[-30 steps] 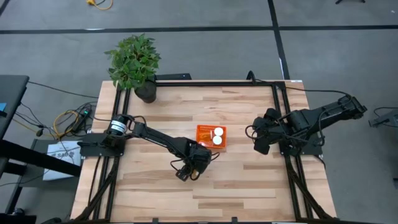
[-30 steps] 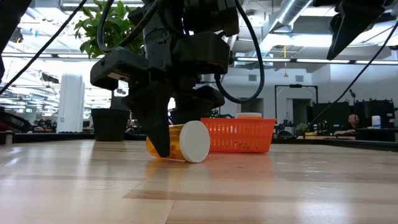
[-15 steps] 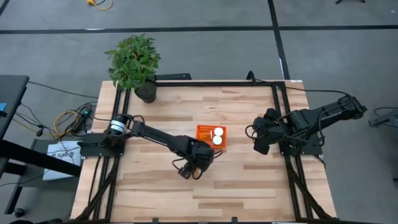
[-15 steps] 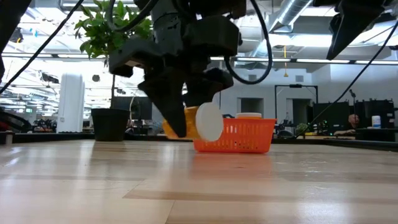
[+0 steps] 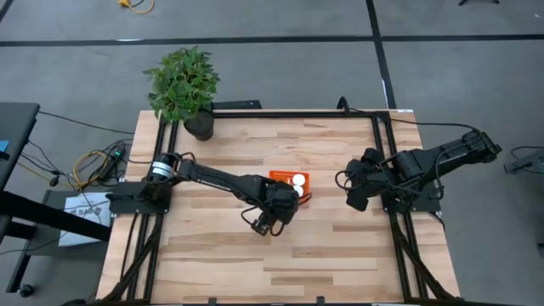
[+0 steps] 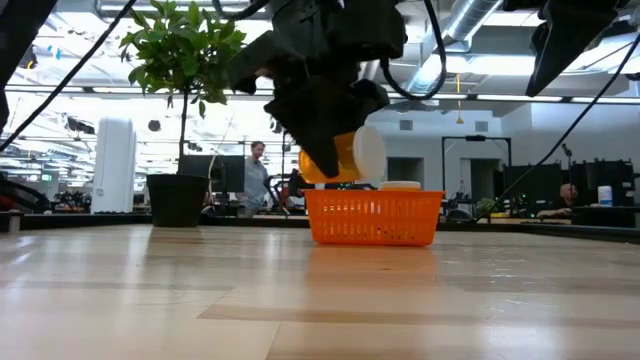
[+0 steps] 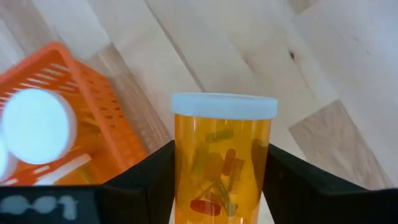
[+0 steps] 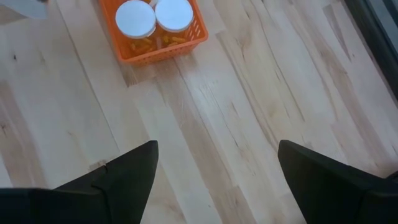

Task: Pick and place pill bottles into a basket
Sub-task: Put the orange medicine bottle into the orange basket

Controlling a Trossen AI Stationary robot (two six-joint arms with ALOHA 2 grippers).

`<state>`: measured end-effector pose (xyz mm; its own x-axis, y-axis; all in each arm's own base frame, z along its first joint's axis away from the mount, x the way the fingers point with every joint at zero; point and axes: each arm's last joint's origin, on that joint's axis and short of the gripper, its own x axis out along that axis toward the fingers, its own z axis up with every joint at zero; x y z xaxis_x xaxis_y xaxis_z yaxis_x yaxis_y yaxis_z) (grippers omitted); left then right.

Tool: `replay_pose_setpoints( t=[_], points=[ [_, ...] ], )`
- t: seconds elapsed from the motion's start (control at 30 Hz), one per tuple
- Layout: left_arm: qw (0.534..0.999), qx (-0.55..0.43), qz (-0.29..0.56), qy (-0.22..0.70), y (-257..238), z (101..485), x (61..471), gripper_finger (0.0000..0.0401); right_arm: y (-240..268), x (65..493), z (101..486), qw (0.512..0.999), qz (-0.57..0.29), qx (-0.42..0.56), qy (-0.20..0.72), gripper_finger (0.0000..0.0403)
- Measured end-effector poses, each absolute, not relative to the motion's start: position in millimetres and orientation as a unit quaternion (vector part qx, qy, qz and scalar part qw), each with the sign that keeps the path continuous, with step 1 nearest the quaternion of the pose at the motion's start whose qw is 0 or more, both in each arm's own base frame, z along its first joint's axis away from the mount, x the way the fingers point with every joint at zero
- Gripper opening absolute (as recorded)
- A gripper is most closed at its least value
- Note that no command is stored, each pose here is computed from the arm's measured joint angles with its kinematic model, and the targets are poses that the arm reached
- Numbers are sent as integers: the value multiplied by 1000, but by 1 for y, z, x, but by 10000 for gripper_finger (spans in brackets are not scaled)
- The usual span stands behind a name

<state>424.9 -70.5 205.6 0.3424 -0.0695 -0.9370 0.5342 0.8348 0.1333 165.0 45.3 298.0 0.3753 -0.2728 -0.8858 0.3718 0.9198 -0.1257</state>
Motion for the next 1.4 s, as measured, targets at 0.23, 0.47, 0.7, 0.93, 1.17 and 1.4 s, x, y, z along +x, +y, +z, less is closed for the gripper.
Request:
replay_pose_setpoints(
  t=[0.23,0.47,0.7,0.93,1.17,1.4],
  points=[
    [800,197,-176,539,-65,212,426,190,45,165,298,827,-193,43,526,325],
    [810,167,-165,537,-52,216,428,193,45,164,298,827,-180,20,533,325],
    [818,133,-162,536,-38,218,429,193,44,163,297,823,-181,17,538,325],
    [844,122,-139,503,-22,243,425,194,44,162,297,822,-182,15,540,325],
    [884,105,-106,443,0,275,421,194,44,163,297,822,-182,15,539,325],
    [902,58,-118,410,11,285,421,194,44,163,297,822,-183,15,539,325]
  ],
)
